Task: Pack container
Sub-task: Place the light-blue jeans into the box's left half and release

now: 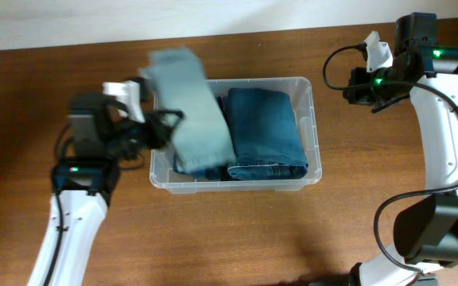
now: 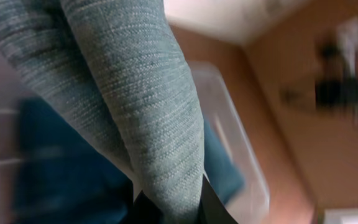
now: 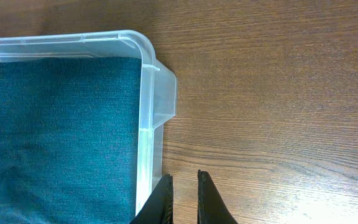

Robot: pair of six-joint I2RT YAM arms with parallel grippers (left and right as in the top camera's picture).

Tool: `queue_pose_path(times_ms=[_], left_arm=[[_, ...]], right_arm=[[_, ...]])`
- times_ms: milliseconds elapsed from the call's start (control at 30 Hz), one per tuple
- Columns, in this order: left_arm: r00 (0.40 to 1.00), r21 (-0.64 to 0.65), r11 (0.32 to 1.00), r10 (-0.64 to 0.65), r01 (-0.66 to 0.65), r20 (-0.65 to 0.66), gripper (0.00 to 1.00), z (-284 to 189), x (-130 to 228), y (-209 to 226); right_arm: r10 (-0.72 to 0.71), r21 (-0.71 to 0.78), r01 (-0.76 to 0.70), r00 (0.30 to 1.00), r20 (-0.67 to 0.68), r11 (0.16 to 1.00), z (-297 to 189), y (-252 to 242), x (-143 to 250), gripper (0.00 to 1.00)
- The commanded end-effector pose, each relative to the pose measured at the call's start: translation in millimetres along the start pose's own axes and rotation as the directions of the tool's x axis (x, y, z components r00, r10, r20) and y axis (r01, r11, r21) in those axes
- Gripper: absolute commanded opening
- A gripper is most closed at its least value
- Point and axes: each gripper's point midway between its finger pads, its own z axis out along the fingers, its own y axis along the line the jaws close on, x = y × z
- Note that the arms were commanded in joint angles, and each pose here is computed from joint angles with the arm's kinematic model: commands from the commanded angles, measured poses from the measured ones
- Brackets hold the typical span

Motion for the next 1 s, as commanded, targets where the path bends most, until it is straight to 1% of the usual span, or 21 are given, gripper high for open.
queue_pose_path(times_ms=[0, 33, 300, 367, 467, 600, 700, 800, 967], left_arm=[[0.946, 0.129, 0.938, 0.325, -0.32, -0.013, 0.0, 1.6, 9.9, -32.9], [0.939, 0.133, 0.932, 0.343, -0.337, -0.018, 0.0, 2.2, 12.1, -33.8], [0.933, 0.115, 0.926, 0.361, -0.359, 0.003, 0.0, 1.9, 5.9, -32.1], [0.928, 0.128, 0.92, 0.371, -0.371, 0.022, 0.0, -0.3, -0.5, -38.3], [0.92, 0.19, 0.9, 0.386, -0.392, 0.069, 0.0, -9.1, -16.7, -61.8], [0.932, 0.208, 0.909, 0.344, -0.362, 0.118, 0.0, -22.9, -44.3, -85.1], [0.939, 0.214, 0.916, 0.318, -0.34, 0.132, 0.0, -27.5, -52.9, -92.7], [0.958, 0.22, 0.933, 0.266, -0.284, 0.11, 0.0, -25.8, -50.8, -90.5], [0.983, 0.202, 0.962, 0.186, -0.183, 0.007, 0.0, -3.0, -34.7, -64.3]], right_arm=[[-0.012, -0.002, 0.012, 1.0, 0.001, 1.0, -0.1, 1.1, -0.8, 0.09], [-0.012, -0.002, 0.012, 1.0, 0.001, 1.0, -0.1, 1.1, -0.8, 0.09], [-0.007, 0.012, 0.007, 1.0, -0.015, 1.0, 3.8, -2.8, 1.2, 0.09], [-0.007, 0.012, 0.007, 1.0, -0.016, 1.0, 4.2, -3.0, 1.3, 0.09], [-0.007, 0.012, 0.007, 1.0, -0.016, 1.0, 4.2, -3.0, 1.3, 0.09], [-0.007, 0.012, 0.007, 1.0, -0.016, 1.0, 4.2, -3.0, 1.3, 0.09], [-0.007, 0.012, 0.007, 1.0, -0.016, 1.0, 4.2, -3.0, 1.3, 0.09], [-0.007, 0.012, 0.007, 1.0, -0.016, 1.0, 4.2, -3.0, 1.3, 0.09], [-0.007, 0.012, 0.007, 1.0, -0.016, 1.0, 4.2, -3.0, 1.3, 0.09]])
